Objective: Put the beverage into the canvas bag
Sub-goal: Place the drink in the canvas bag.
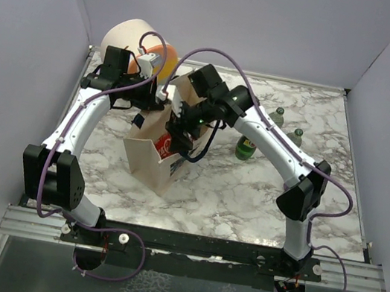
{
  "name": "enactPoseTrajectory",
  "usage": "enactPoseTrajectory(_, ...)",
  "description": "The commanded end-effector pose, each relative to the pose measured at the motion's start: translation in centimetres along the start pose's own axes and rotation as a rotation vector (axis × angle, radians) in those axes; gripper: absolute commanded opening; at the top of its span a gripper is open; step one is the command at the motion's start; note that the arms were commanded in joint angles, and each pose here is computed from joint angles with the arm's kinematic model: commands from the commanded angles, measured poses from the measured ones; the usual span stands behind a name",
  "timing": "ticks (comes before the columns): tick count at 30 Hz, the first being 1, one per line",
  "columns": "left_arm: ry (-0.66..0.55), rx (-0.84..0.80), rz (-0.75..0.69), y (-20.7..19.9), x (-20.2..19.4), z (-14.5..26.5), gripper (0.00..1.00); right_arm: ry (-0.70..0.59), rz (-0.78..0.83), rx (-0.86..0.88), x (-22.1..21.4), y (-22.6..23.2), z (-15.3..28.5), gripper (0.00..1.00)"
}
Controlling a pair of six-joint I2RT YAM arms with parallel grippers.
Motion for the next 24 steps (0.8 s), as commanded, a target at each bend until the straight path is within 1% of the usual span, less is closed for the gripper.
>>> enactPoseTrajectory(1, -0.023, 0.025, -0.012, 0.1, 0.3, 0.2, 0.00, -0.037, 0.138, 0.110, 1.0, 4.0, -0.7, 0.01)
enactPoseTrajectory(5, -0.019, 0.022, -0.022, 0.1, 0.1, 0.2, 0.00, -0.008, 0.124, 0.118, -0.1, 4.4, -1.3, 0.01)
enactPoseTrajectory(10, -0.035, -0.001, -0.052, -0.2, 0.5, 0.3, 0.00, 0.005, 0.109, 0.060, -0.3, 3.9, -0.8, 0.01)
enactPoseTrajectory(15, -0.062, -0.023, -0.080, -0.7, 1.1, 0.6, 0.07, -0.022, 0.099, -0.014, 0.7, 3.0, -0.1, 0.01)
enactPoseTrajectory(17, -0.070, -0.028, -0.093, -0.9, 1.5, 0.7, 0.11, -0.041, 0.088, -0.050, 1.4, 2.1, 0.3, 0.01)
enactPoseTrajectory(19, -0.079, -0.033, -0.112, -1.1, 2.0, 1.0, 0.17, -0.064, 0.056, -0.080, 1.8, 0.8, 0.9, 0.01)
enactPoseTrajectory(24, -0.122, -0.041, -0.182, -1.9, 4.0, 2.1, 0.41, -0.116, 0.008, -0.138, 2.5, -2.1, 2.5, 0.01)
Point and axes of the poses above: each gripper's point midway between its finger pads, its own z axis back along the fingers, its own y axis along the line the jaws close on, x = y × z, the point moved 3 cm from there along z, back along the fingers, and after that the axes turned 1 degree about -z, right-handed, at the moved point
